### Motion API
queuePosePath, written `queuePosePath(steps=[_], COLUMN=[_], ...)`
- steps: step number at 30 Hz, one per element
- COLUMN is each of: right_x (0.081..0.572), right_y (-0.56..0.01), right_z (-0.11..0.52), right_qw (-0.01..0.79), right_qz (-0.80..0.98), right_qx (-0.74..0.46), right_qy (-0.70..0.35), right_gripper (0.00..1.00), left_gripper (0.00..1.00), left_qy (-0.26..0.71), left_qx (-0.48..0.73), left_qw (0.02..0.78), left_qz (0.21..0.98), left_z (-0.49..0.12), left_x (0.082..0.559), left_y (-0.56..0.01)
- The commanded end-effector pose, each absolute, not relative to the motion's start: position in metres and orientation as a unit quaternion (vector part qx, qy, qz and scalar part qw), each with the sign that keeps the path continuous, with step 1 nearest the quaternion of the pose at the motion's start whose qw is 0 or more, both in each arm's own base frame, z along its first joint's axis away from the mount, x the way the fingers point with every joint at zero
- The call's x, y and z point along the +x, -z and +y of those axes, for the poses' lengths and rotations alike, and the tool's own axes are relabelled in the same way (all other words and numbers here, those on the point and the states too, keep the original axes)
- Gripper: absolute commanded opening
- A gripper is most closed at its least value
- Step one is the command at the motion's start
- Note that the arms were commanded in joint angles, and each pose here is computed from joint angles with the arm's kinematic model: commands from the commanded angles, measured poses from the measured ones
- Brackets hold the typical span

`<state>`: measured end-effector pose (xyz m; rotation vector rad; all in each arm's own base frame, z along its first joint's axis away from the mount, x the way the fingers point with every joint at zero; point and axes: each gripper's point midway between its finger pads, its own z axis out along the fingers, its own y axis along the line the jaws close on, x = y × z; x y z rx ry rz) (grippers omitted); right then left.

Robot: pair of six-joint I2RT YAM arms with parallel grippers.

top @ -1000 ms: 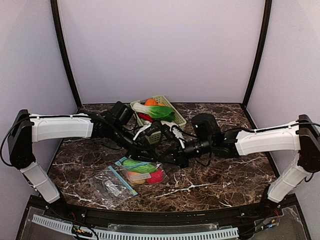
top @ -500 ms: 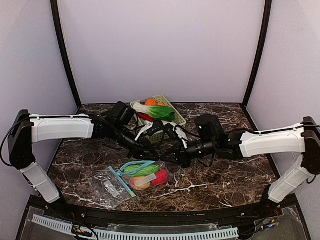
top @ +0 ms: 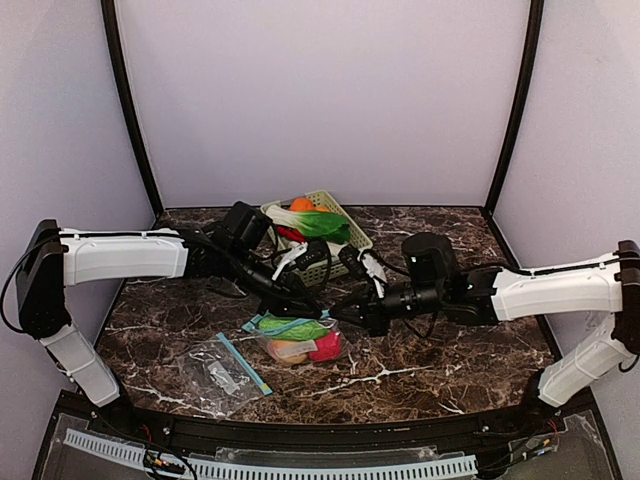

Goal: Place the food in the zip-top bag and seal the zipper
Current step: Zip the zipper of the food storage bag.

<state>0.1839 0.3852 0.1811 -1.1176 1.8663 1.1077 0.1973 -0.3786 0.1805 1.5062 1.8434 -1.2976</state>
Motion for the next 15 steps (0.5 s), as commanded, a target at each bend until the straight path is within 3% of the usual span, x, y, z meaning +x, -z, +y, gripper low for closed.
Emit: queuePosePath(steps=[1,15], right_x=[0.194,0.208], right_y=[-0.175,-0.173], right_z=[0.372,0.353], right_qw=[0.356,0.382], right_qz=[0.738,0.764], right_qx=[-0.408,-0.37], right_qy=[-0.403,-0.366], right_gripper=[0.0,0.0], left_gripper=[0.01,0.01], left_qy=[0.462,0.456], left_qx=[0.533,0.53], left_qw=[0.189,0.18], left_qz=[0.684,0.692], left_z=[-0.367,-0.364], left_x=[0.191,0.195], left_y=[-0.173,-0.166])
